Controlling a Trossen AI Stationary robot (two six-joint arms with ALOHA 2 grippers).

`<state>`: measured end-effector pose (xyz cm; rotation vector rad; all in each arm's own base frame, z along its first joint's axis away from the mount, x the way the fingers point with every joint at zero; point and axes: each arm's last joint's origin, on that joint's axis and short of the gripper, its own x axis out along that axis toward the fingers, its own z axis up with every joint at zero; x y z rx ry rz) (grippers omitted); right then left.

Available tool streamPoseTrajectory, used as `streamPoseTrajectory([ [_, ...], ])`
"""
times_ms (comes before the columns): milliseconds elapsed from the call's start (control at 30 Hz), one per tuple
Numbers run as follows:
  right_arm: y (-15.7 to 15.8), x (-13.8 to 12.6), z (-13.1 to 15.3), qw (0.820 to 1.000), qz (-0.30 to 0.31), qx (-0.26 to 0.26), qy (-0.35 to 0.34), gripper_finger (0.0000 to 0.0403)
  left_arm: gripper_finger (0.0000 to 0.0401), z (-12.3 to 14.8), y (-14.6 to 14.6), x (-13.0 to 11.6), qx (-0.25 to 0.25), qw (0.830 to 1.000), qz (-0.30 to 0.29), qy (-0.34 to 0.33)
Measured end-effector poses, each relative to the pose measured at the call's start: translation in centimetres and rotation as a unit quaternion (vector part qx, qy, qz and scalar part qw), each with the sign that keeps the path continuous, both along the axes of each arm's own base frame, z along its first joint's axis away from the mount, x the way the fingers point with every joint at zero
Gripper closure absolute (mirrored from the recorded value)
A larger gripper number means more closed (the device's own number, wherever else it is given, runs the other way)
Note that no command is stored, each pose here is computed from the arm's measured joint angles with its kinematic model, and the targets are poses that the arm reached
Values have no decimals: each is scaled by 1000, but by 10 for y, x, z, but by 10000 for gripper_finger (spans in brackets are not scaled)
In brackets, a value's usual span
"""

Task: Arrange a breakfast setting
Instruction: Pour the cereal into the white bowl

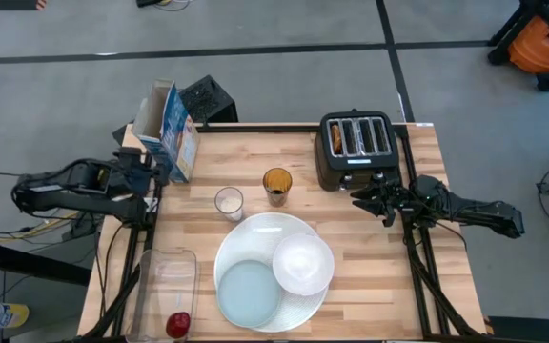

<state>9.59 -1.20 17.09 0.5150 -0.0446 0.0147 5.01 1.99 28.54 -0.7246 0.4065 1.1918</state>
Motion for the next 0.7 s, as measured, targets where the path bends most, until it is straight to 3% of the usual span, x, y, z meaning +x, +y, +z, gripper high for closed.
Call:
streamPoseTrajectory([
  [333, 0, 0, 0, 1000, 0, 0, 0, 225, 2, -19, 2, 12, 46, 999, 16, 3],
  [567, 0, 0, 0, 1000, 0, 0, 0, 225, 2, -48, 3, 20, 58, 997, 42, 4],
  [700, 0, 0, 0, 1000, 0, 0, 0, 225, 2, -64, 4, 26, 91, 995, 51, -3],
])
